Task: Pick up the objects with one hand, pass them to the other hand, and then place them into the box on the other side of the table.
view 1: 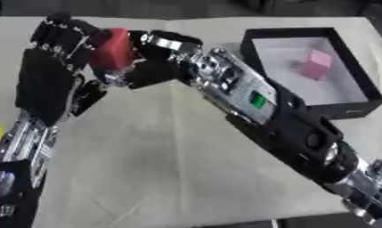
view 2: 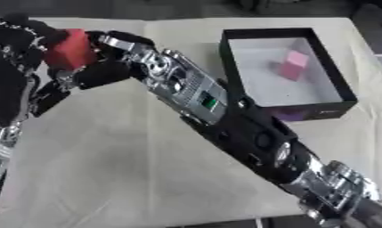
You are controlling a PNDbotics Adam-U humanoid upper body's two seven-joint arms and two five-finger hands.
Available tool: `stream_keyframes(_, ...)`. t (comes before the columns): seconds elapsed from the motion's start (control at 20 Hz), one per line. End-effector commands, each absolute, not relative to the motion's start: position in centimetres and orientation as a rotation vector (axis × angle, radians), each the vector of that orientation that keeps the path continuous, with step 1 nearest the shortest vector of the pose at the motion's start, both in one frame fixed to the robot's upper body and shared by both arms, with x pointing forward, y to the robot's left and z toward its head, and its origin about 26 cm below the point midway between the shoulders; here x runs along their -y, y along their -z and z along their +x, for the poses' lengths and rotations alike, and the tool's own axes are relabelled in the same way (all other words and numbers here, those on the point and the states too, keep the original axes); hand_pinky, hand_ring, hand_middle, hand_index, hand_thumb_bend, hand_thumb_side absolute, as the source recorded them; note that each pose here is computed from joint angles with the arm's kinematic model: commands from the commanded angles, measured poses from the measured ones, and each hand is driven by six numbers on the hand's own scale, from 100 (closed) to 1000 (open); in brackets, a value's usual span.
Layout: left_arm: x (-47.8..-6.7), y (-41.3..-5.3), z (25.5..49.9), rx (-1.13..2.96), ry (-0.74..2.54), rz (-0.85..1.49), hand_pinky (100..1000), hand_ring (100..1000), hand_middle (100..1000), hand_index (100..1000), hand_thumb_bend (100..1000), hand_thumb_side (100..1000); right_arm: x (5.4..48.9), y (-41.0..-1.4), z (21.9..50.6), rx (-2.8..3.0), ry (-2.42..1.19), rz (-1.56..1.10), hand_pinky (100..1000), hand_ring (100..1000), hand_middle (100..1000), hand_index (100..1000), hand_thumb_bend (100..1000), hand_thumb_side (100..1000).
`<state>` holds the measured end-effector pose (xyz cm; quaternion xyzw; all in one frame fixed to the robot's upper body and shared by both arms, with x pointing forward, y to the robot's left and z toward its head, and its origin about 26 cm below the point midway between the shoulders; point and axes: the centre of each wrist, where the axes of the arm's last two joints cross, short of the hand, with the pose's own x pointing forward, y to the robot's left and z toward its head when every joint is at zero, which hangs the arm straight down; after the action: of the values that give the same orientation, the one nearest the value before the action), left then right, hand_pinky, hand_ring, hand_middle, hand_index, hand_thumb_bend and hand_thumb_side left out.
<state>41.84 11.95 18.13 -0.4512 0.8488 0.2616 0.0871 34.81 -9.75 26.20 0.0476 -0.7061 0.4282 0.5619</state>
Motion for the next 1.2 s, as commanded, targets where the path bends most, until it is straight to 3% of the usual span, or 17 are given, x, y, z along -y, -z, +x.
stream_keyframes(0.05, -11.2, -19.3, 41.7, -2.505, -0.742, -1.298, 746, 626, 560, 584, 198, 100, 9.5, -27.3, 34.5, 1.695, -1.020, 0.114, 958, 945, 928, 1000, 267, 356)
stream_keyframes(0.15, -10.9, -19.4, 41.6, -2.508, -0.727, -1.267, 744, 624, 559, 584, 189, 100, 9.4, -27.3, 34.7, 1.690, -0.994, 0.091, 938, 916, 882, 1000, 260, 330)
stream_keyframes(0.25, -10.7, -19.4, 41.6, -2.511, -0.710, -1.240, 741, 623, 559, 599, 226, 100, 9.5, -27.1, 35.1, 1.669, -0.937, 0.054, 916, 855, 694, 904, 102, 289)
stream_keyframes(0.3, -10.7, -19.4, 41.6, -2.510, -0.706, -1.234, 741, 623, 560, 609, 296, 100, 9.4, -27.0, 35.2, 1.657, -0.906, 0.043, 910, 814, 602, 836, 100, 320)
stream_keyframes(0.4, -10.7, -19.2, 41.6, -2.516, -0.702, -1.226, 740, 623, 562, 625, 429, 100, 9.4, -26.9, 35.3, 1.645, -0.854, 0.049, 901, 760, 503, 759, 100, 337)
stream_keyframes(0.55, -10.7, -19.1, 41.6, -2.524, -0.684, -1.209, 752, 639, 580, 667, 680, 100, 9.7, -26.9, 35.1, 1.640, -0.805, 0.088, 889, 710, 396, 701, 100, 211)
stream_keyframes(0.7, -10.8, -19.0, 41.7, -2.531, -0.668, -1.228, 761, 670, 613, 736, 805, 100, 10.1, -27.1, 34.5, 1.637, -0.787, 0.127, 883, 683, 365, 678, 100, 148)
stream_keyframes(0.8, -11.1, -18.7, 41.8, -2.529, -0.684, -1.272, 800, 747, 711, 874, 892, 145, 10.3, -27.3, 34.3, 1.636, -0.785, 0.145, 880, 674, 360, 672, 100, 126)
stream_keyframes(0.85, -11.2, -18.4, 41.9, -2.531, -0.702, -1.312, 821, 773, 742, 904, 911, 127, 10.4, -27.4, 34.2, 1.637, -0.785, 0.150, 880, 672, 361, 672, 100, 119)
stream_keyframes(0.9, -11.4, -18.2, 42.0, -2.540, -0.722, -1.356, 826, 778, 748, 912, 912, 202, 10.5, -27.5, 34.1, 1.639, -0.785, 0.153, 880, 671, 361, 672, 100, 116)
stream_keyframes(1.1, -12.2, -17.8, 42.4, -2.572, -0.777, -1.493, 838, 788, 760, 923, 915, 219, 11.0, -27.9, 33.8, 1.652, -0.781, 0.153, 884, 672, 365, 671, 100, 100)
stream_keyframes(1.15, -12.4, -17.8, 42.4, -2.582, -0.785, -1.517, 837, 786, 757, 921, 911, 219, 11.2, -28.0, 33.7, 1.657, -0.778, 0.149, 886, 674, 368, 673, 100, 173)
stream_keyframes(1.2, -12.7, -17.7, 42.5, -2.592, -0.790, -1.539, 836, 785, 756, 920, 889, 221, 11.5, -28.2, 33.7, 1.662, -0.775, 0.143, 886, 673, 368, 673, 100, 100)
